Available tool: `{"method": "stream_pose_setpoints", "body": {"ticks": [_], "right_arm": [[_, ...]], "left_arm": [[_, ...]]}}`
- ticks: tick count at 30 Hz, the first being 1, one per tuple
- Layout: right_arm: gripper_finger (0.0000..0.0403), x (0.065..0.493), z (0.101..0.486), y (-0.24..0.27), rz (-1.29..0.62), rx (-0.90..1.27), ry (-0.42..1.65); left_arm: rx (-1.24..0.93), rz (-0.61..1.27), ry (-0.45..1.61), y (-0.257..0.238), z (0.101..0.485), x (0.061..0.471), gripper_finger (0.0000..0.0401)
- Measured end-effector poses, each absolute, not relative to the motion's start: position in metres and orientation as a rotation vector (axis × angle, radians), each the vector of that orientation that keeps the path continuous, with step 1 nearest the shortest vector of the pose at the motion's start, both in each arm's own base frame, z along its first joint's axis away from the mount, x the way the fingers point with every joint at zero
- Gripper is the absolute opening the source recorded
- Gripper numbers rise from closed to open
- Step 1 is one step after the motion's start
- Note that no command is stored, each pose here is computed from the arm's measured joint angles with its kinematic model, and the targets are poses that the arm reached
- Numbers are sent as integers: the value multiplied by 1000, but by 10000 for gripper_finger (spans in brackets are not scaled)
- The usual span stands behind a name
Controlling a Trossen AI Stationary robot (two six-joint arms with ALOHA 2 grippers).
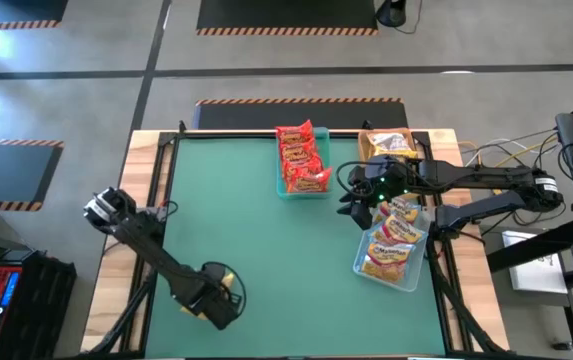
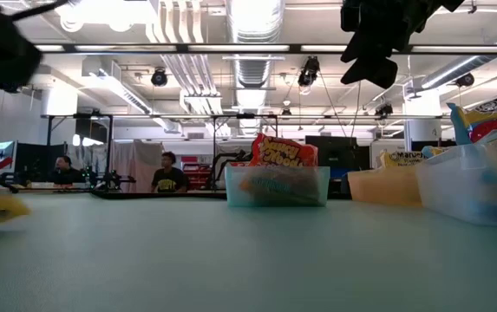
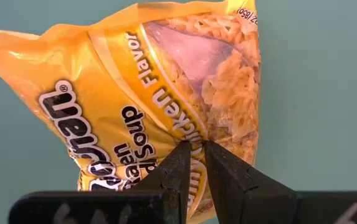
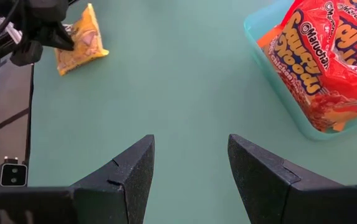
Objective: Sort Maruchan noodles
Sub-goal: Put the yellow noodle pack into the orange bin
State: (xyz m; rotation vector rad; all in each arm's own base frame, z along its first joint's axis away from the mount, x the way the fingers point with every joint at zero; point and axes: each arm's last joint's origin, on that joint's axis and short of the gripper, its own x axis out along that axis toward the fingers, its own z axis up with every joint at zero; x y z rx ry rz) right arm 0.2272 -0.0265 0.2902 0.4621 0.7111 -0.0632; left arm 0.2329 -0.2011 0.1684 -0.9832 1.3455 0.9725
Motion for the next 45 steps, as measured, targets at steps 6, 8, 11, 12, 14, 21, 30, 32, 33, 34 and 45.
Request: {"method": "stream_pose_setpoints", "body": {"ticks": [6,8,11,12,14,21,30,32,33,34,45], "right_arm": [[192,227,290,-26,-61,457,711],[192,227,290,-26,-61,457,711],[192,227,290,-26,-61,457,711],[192,227,290,-26,-61,456,711],[192,227,290,-26,-59,451,711],[192,227,290,-26,-55,441,711],[192,227,290,-26,-38,397,712],[192,227,290,-26,-35,388,712],[192,227,290,-26,-34,386,712],[192,227,290,-26,-34,386,712],[192,227,290,-27,-16,336,711]], "left_arm": [[-903,908,1288,-175,168,255,36],[-878,872,1269,-166,168,265,36],[-839,819,1234,-150,168,279,36],[-826,802,1216,-143,168,284,36],[-803,771,1184,-131,169,294,36],[-730,625,1074,-85,170,328,36],[-615,471,937,-41,178,354,36],[-596,442,920,-35,180,358,36],[-611,421,926,-33,180,358,36],[-630,398,941,-33,180,358,36],[-1185,638,899,-60,179,353,36]]}}
